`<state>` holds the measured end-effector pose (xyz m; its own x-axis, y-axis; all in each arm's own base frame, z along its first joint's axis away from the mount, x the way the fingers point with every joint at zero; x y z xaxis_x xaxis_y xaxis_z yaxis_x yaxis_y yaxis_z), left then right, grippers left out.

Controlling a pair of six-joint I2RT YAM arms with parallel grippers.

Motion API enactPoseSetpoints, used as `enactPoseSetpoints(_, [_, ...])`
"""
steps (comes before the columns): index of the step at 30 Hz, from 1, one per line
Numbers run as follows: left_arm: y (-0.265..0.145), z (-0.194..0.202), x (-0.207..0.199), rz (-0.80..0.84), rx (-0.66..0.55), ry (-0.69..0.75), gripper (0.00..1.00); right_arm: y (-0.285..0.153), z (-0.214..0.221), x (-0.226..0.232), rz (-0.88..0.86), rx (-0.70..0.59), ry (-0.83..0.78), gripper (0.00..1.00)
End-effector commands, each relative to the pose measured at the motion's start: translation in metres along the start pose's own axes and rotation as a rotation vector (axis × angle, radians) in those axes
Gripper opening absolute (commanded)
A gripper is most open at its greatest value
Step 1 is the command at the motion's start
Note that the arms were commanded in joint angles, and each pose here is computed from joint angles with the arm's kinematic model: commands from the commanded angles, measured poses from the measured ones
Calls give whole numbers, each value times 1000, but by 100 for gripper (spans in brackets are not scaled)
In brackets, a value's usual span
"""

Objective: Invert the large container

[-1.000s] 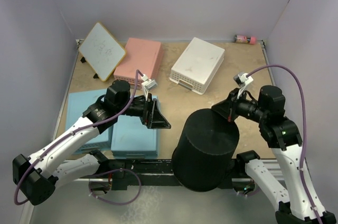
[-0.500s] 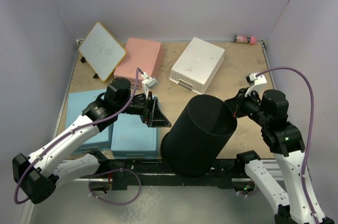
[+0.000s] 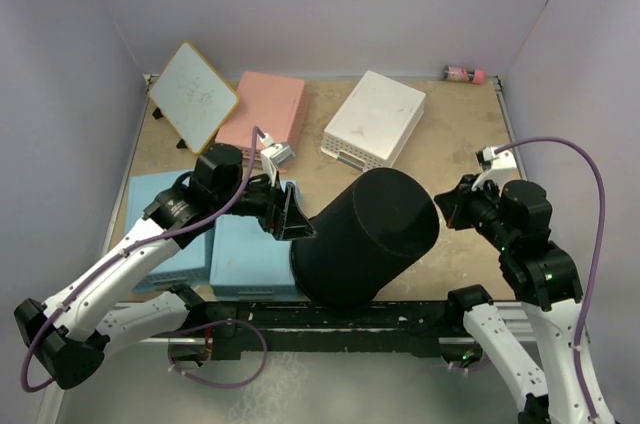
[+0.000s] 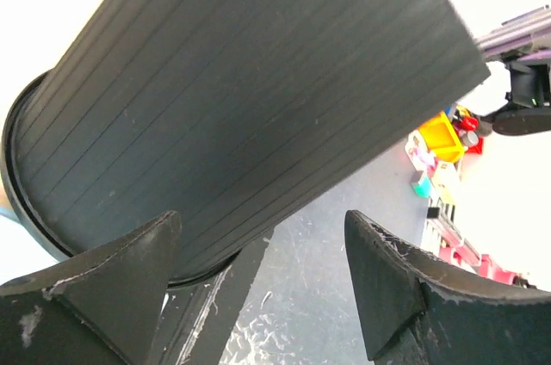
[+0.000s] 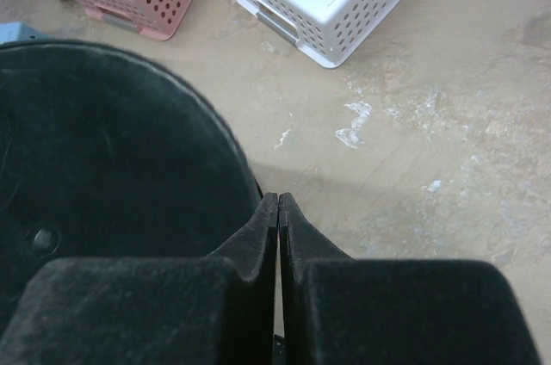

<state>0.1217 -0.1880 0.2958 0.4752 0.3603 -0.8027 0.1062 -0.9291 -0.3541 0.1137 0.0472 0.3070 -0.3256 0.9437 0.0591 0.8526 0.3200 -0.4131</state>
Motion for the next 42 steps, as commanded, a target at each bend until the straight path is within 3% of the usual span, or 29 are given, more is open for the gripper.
enactPoseSetpoints(1, [-17, -11, -18, -50, -74, 109, 74, -2, 0, 5, -45, -19, 12, 0])
enactPoseSetpoints(6, [-18, -4, -10, -106, -5, 87, 72, -1, -2, 9, -97, -47, 14, 0])
enactPoseSetpoints(9, [-12, 10, 1, -68, 82, 46, 66, 1, -2, 11, -113, -50, 21, 0])
enactPoseSetpoints(17, [11, 31, 30, -92, 181, -32, 59, 6, -2, 11, -126, -46, 19, 0])
enactPoseSetpoints(24, [62, 10, 23, 55, 77, -56, 59, 6, -1, 14, -155, -49, 22, 0])
enactPoseSetpoints(34, [114, -45, 44, -13, -14, -31, 59, 4, -5, 15, -172, -78, 17, 0])
enactPoseSetpoints(35, [110, -52, 45, -41, -22, -24, 59, 3, -8, 14, -161, -83, 10, 8])
enactPoseSetpoints(38, [84, -76, 43, -138, -110, 14, 61, 2, -23, 4, -49, -102, -22, 64])
enactPoseSetpoints(40, [58, -95, 41, -241, -208, 39, 66, 4, -33, -6, 86, -89, 13, 80])
enactPoseSetpoints(42, [34, -116, 40, -434, -366, 55, 73, 11, -47, -23, 285, -85, 66, 86])
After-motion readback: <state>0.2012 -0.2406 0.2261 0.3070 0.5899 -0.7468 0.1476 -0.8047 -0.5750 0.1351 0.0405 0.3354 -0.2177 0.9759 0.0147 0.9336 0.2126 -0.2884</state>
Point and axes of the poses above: each gripper's point midway between its finger pads, its own y axis out along the fingers, its own x axis along the line the jaws close on, z = x × y, the point moved 9 cm from there along -y, back along the fingers, and after that the axes turned 13 degrees about -y, right-handed, at the moved point
